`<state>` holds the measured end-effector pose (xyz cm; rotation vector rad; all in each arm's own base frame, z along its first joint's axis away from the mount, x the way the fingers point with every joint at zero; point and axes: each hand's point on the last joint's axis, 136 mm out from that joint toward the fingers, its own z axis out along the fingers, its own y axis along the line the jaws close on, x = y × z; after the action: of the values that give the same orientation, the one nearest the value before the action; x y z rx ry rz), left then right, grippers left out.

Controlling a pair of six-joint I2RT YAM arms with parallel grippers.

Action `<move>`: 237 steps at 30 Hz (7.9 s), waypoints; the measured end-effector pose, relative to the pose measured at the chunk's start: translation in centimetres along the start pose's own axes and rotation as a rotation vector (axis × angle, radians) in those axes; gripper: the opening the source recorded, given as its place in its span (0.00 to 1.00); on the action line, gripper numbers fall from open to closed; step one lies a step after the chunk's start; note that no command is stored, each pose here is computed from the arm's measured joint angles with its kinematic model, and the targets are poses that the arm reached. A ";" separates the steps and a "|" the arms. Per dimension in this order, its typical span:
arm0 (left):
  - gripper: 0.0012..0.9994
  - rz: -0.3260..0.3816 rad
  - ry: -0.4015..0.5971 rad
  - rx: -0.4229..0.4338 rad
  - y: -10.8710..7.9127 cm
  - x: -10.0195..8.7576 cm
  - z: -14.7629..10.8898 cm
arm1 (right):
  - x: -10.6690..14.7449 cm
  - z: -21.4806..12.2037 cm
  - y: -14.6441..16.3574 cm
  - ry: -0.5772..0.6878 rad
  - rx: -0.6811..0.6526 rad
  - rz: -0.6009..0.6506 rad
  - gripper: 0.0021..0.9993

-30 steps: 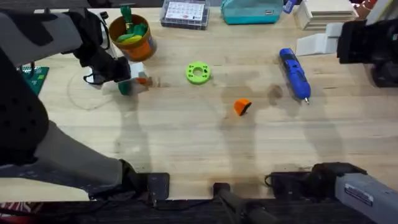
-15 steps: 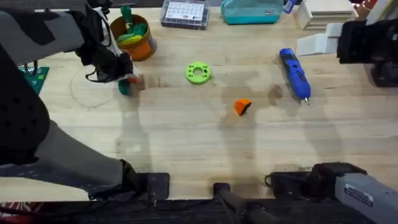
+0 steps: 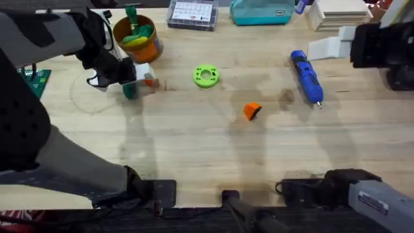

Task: Pick up the gripper from the table and insert it into the empty holder that is missing its gripper. Then pick up a screw, insert it into the mounting hole, and use the screwdriver to tighten it. Finally, clean up the table by picking up the vegetable and placing it into the bucket.

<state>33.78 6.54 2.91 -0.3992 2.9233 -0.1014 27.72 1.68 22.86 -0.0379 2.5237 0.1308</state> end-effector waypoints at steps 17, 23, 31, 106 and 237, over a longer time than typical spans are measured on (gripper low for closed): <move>0.99 0.074 -0.405 0.061 -3.0 1.2 -16.8 | 5.0 -0.5 0.1 0.206 0.000 0.022 0.99; 0.99 0.106 -0.558 0.121 -4.4 2.6 -17.3 | 6.3 -0.8 0.1 0.257 0.000 0.027 0.99; 0.99 0.054 -0.679 0.220 -4.8 8.1 -11.0 | 6.7 -0.9 0.1 0.276 0.000 0.029 0.99; 0.99 0.726 -1.150 0.776 -15.4 15.5 -15.2 | 6.7 -0.9 0.1 0.276 0.000 0.029 0.99; 0.99 0.833 -1.127 0.851 -16.3 17.3 -15.3 | 3.2 2.8 26.3 0.466 -1.438 -0.107 0.00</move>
<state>18.65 -13.21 16.36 0.6728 1.5200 -0.6765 25.24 28.15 21.02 -0.8236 2.2531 1.9926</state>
